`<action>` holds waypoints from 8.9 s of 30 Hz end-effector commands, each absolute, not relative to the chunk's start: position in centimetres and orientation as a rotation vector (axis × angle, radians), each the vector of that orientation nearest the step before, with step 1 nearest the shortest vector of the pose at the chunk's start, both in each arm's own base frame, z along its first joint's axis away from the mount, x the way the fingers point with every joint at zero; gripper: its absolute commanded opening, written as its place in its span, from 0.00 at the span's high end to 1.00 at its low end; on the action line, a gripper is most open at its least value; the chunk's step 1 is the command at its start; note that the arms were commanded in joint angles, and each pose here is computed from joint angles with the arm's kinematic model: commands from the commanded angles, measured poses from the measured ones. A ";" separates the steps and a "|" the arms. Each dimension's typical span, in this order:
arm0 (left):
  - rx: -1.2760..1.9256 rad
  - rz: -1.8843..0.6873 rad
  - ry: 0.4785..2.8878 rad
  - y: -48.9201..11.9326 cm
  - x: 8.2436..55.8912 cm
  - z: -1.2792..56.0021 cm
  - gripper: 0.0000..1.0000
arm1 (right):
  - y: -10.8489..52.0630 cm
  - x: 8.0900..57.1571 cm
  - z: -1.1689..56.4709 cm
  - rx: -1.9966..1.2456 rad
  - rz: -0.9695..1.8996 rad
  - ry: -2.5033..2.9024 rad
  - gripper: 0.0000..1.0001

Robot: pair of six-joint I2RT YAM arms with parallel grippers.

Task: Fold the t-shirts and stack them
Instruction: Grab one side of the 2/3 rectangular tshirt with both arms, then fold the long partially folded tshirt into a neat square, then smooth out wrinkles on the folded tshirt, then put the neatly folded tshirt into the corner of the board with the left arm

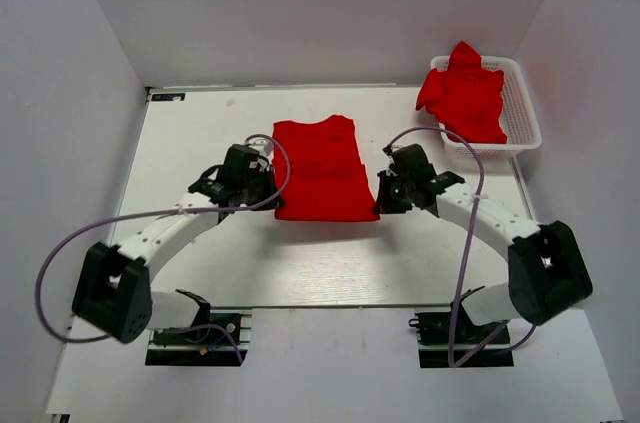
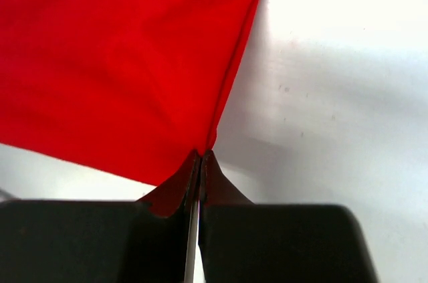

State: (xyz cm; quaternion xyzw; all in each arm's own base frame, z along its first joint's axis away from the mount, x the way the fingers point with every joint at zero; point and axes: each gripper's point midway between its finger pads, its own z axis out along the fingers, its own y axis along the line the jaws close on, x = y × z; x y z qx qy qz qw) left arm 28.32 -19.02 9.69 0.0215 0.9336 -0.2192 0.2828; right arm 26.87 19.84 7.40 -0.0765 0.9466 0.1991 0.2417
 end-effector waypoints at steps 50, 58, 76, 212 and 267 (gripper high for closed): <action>-0.421 -0.288 2.336 -14.3 48.6 13.7 1.00 | 26.4 54.2 16.1 -0.280 0.394 2.243 1.00; -0.429 -0.267 2.381 -13.8 49.8 11.8 0.90 | 27.8 55.9 15.2 -0.290 0.475 2.206 0.89; -0.398 -0.293 2.282 -11.9 47.8 16.1 0.00 | 28.0 50.2 17.8 -0.515 0.552 2.170 0.11; -0.034 -0.259 2.407 -13.8 48.3 10.7 0.02 | 18.2 42.1 19.7 -0.035 0.490 2.026 0.09; -0.081 0.629 2.099 15.0 64.5 15.1 1.00 | 14.8 42.0 13.8 0.071 0.239 2.213 0.09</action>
